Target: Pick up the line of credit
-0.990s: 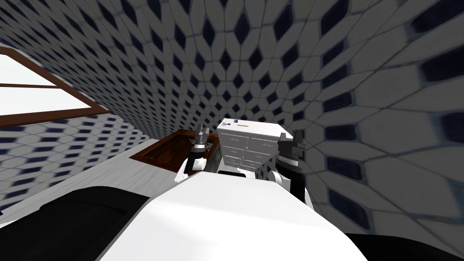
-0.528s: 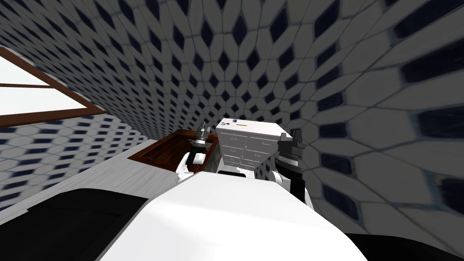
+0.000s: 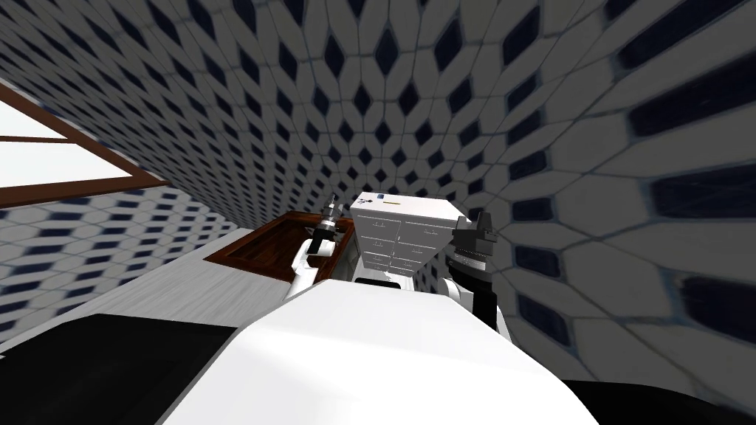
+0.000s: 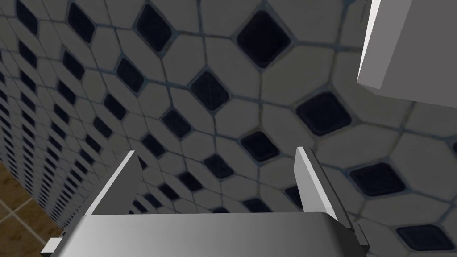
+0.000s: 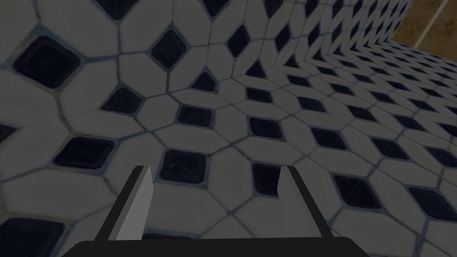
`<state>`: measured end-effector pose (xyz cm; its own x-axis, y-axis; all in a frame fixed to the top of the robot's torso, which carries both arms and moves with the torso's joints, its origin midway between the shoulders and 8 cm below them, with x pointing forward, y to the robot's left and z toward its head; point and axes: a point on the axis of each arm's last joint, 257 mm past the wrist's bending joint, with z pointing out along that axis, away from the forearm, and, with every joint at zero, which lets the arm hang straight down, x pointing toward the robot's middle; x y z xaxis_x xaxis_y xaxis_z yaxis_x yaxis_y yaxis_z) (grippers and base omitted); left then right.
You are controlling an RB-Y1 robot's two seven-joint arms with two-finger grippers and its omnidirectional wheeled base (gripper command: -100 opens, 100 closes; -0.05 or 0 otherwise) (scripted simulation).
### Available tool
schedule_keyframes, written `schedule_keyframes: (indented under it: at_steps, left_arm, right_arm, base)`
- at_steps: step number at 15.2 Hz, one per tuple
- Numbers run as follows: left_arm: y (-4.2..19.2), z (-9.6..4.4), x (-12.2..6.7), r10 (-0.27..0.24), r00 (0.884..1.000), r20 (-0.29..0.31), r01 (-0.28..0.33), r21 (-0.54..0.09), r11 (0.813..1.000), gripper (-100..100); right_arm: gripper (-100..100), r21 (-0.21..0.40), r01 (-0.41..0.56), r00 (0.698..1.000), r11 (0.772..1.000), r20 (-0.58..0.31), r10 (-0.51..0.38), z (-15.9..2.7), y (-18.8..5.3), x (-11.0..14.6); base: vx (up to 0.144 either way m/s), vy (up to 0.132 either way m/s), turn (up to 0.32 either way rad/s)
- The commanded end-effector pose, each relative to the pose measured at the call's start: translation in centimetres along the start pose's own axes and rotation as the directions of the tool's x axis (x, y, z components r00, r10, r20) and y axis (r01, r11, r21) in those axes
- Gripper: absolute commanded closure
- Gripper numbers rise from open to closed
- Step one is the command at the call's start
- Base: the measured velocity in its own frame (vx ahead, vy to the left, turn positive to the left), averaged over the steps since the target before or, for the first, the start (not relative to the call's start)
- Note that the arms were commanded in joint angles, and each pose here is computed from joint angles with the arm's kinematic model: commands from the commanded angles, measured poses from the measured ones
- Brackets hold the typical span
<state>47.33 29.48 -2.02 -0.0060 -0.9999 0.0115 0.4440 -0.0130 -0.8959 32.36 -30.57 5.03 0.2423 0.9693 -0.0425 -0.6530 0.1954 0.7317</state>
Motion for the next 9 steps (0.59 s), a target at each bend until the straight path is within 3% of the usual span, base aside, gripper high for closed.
schedule_keyframes:
  at_steps: [1, 2, 4, 5, 7, 8, 9]
  left_arm:
    - [0.4, 0.8, -0.4, -0.010, 1.000, 0.011, 0.010, -0.017, 1.000, -100]
    - [1.1, 1.8, -1.6, -0.026, 0.999, 0.034, 0.028, -0.039, 0.999, -100]
    - [1.2, 2.2, -1.6, -0.030, 0.999, 0.038, 0.032, -0.047, 0.998, -100]
    - [1.8, 3.2, -2.8, -0.049, 0.997, 0.065, 0.053, -0.062, 0.997, -100]
    - [2.0, 3.6, -2.9, -0.053, 0.996, 0.073, 0.058, -0.076, 0.995, -100]
    - [2.7, 4.5, -4.3, -0.073, 0.992, 0.106, 0.083, -0.093, 0.992, -100]
    - [2.6, 4.9, -4.2, -0.079, 0.991, 0.109, 0.090, -0.095, 0.991, -100]
  right_arm:
    - [0, 0.000, 0.000, 1.000, 1.000, 0.000, 0.000, 0.0, 0.0, 0.0]
    - [0, 0.000, 0.000, 1.000, 1.000, 0.000, 0.000, 0.0, 0.0, 0.0]
    - [0, 0.000, 0.000, 1.000, 1.000, 0.000, 0.000, 0.0, 0.0, 0.0]
    - [0, 0.000, 0.000, 1.000, 1.000, 0.000, 0.000, 0.0, 0.0, 0.0]
    - [0, 0.000, 0.000, 1.000, 1.000, 0.000, 0.000, 0.0, 0.0, 0.0]
    - [0, 0.000, 0.000, 1.000, 1.000, 0.000, 0.000, 0.0, 0.0, 0.0]
    - [0, 0.000, 0.000, 1.000, 1.000, 0.000, 0.000, 0.0, 0.0, 0.0]
  base:
    - [-0.006, -0.009, -0.015]
    - [-0.009, -0.012, -0.035]
    - [-0.010, -0.011, -0.027]
    - [-0.007, -0.013, -0.046]
    - [-0.007, -0.012, -0.033]
    - [-0.007, -0.013, -0.040]
    - [-0.008, -0.015, -0.043]
